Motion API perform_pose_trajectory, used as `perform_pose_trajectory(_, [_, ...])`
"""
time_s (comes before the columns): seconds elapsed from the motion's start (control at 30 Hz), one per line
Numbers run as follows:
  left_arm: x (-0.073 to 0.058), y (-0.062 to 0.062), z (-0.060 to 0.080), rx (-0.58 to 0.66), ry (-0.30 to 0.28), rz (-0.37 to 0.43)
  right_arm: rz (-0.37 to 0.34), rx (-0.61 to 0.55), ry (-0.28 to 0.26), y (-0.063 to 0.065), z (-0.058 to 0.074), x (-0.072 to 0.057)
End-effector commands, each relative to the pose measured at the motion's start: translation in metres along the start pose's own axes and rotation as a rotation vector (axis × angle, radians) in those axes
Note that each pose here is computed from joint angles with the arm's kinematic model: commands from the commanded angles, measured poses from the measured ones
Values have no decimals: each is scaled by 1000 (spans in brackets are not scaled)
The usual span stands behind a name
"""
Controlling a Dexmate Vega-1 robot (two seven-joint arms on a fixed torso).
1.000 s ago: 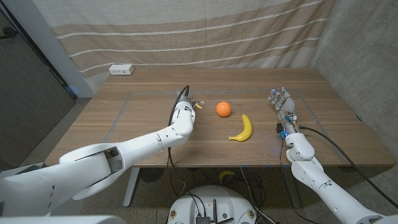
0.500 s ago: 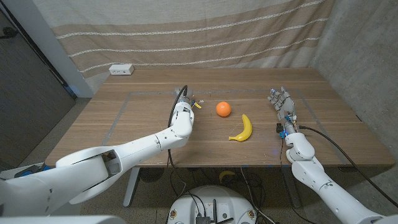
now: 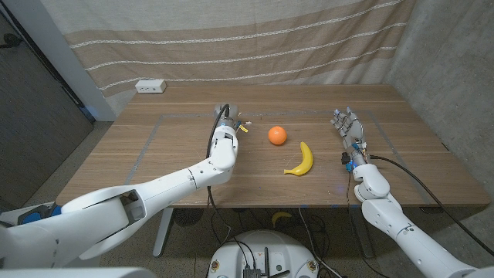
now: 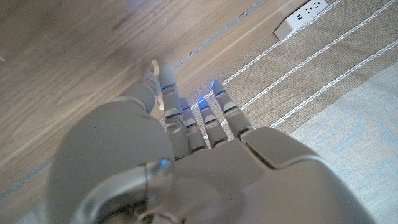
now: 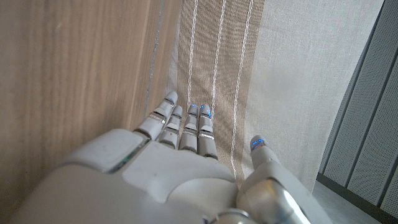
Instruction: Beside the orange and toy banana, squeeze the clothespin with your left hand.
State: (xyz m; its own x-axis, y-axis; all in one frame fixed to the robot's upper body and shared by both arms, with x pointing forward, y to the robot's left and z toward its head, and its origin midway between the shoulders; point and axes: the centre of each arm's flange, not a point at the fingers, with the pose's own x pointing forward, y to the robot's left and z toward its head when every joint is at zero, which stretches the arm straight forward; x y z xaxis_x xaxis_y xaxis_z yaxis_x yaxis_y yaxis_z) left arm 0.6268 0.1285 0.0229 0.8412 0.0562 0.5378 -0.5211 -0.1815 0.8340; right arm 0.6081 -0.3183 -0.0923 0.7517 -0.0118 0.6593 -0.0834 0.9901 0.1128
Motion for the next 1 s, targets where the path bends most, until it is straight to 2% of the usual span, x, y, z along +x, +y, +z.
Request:
perform_pose_trajectory(0.03, [-8,12,-10,-101,-36,73,9,-11,3,7,3,-1])
perform_pose_trajectory(0.13, [-10,13,-15,-170,-50,97,9,-11,7,9,3,-2])
perform_pose_trajectory(0.27, [-14,13,-20,-228,-30,155,10,-11,8,11,3,-2])
perform_pose_trajectory(0.37, [-14,12,-24,-257,-36,159,12,-12,8,13,3,-2])
perform_pose_trajectory(1.0, [-26,11,-50,-468,-121,275,23,-29,11,29,6,-6])
